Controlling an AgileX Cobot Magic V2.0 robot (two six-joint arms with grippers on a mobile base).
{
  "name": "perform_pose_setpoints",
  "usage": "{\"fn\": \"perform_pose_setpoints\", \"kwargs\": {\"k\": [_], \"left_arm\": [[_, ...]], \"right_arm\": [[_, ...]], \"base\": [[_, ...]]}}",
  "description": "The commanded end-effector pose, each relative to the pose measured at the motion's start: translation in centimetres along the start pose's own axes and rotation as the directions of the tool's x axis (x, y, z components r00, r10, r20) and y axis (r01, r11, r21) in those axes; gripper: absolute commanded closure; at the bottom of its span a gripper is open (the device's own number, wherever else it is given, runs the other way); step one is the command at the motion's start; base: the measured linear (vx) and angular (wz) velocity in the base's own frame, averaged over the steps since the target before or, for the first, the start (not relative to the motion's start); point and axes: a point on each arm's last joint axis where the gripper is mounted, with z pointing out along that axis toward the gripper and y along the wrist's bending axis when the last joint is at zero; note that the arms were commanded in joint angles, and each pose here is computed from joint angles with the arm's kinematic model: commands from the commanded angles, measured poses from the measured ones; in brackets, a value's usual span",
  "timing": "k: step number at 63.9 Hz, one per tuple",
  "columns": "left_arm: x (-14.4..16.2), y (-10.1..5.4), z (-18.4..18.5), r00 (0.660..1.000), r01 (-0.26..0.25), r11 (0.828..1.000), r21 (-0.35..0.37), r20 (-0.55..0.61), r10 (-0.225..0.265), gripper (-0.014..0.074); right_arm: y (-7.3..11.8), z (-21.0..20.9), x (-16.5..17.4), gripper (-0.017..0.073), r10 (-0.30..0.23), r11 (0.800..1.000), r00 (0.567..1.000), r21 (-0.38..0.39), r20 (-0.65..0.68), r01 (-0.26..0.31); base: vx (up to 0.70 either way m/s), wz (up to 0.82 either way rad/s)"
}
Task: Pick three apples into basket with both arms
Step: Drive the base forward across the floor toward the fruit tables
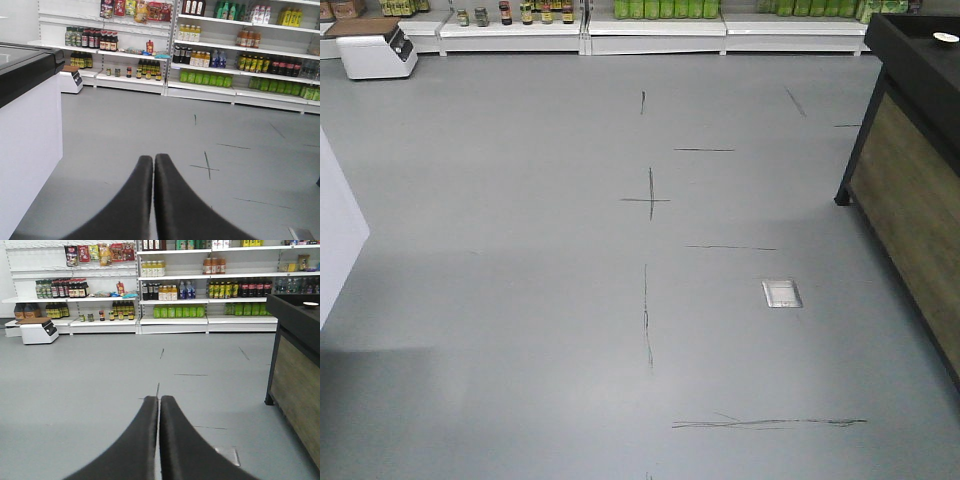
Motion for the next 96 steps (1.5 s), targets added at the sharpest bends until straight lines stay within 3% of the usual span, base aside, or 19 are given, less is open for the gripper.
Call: {"fn": "perform_pose_setpoints", "kwargs": {"k": [1,96], "left_arm": [[-0.09,-0.04,-0.02,0.998,0.003,1.000,0.016,0.069,-0.004,0.0600],[-0.09,-0.04,-0.02,0.998,0.003,1.000,0.016,0.069,-0.004,0.0600]], "right_arm": [[-0.02,-0.01,-0.15,0.0564,-0.008,1.000,0.998,0.004,0.062,0.008],[-0.02,-0.01,-0.15,0.0564,-0.008,1.000,0.998,0.004,0.062,0.008]], "base": [[0.03,0.07],[0.11,0.05]]}}
